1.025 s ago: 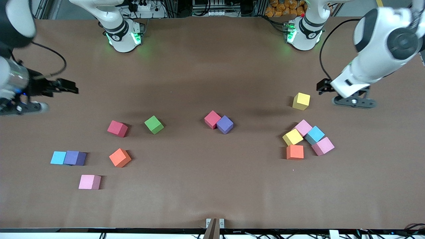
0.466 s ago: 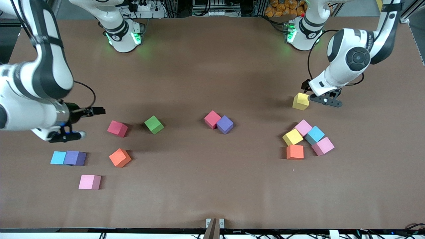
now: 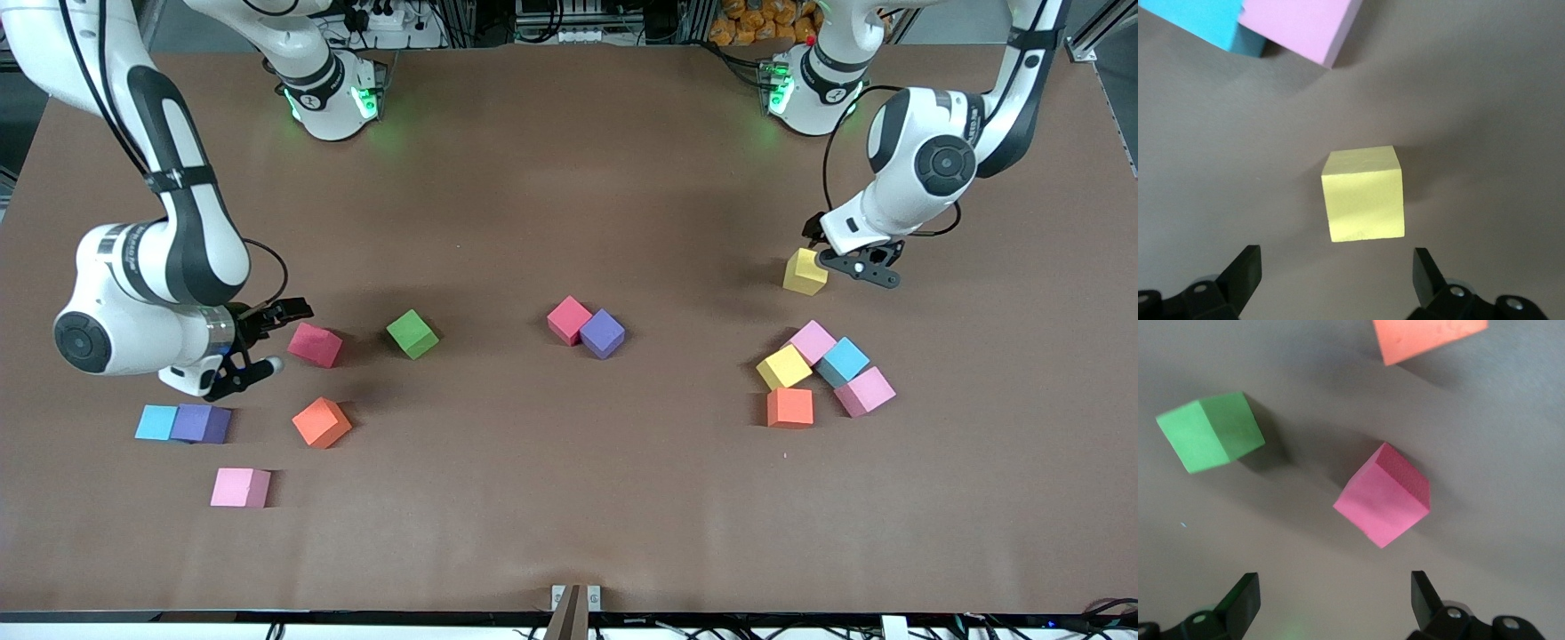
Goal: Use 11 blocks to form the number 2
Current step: 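Close both grippers on the yellow and pink cubes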
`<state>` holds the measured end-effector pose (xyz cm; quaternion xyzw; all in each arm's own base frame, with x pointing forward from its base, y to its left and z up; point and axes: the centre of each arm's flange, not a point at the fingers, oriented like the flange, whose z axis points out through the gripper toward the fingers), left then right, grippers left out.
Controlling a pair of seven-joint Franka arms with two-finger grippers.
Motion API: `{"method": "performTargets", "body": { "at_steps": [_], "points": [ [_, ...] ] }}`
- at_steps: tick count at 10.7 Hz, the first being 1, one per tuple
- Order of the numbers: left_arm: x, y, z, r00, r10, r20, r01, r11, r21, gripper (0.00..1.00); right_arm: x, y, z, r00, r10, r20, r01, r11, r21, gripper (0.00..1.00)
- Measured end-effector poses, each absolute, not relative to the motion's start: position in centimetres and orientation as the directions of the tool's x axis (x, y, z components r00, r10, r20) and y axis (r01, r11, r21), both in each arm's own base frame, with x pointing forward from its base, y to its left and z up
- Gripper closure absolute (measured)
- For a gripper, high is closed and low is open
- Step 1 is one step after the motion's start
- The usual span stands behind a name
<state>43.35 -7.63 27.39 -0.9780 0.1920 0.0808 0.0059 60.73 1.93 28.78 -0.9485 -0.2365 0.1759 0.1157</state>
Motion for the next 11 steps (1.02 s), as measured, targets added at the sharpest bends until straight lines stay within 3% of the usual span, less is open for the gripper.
{"method": "performTargets", "body": {
  "at_steps": [3, 6, 10, 11],
  "points": [
    [43.2, -7.8, 24.9, 0.932, -0.320, -0.171, -0.311, -0.947, 0.079, 0.00, 61.3, -0.2, 25.9, 0.656, 0.743, -0.132, 0.665, -0.652, -0.365, 0.00],
    [43.3, -7.8, 23.2, 0.933, -0.316, -0.173, -0.305, -0.948, 0.085, 0.00, 61.6, -0.1, 24.0, 0.483, 0.875, -0.010, 0.829, -0.461, -0.316, 0.00],
    [43.0, -7.7, 20.9, 0.929, -0.313, -0.196, -0.300, -0.949, 0.095, 0.00, 59.9, 0.7, 20.9, 0.420, 0.905, 0.069, 0.874, -0.383, -0.298, 0.00],
    [42.9, -7.6, 20.3, 0.928, -0.310, -0.204, -0.296, -0.950, 0.097, 0.07, 59.2, 0.7, 20.0, 0.420, 0.905, 0.072, 0.874, -0.382, -0.302, 0.00]
  ]
}}
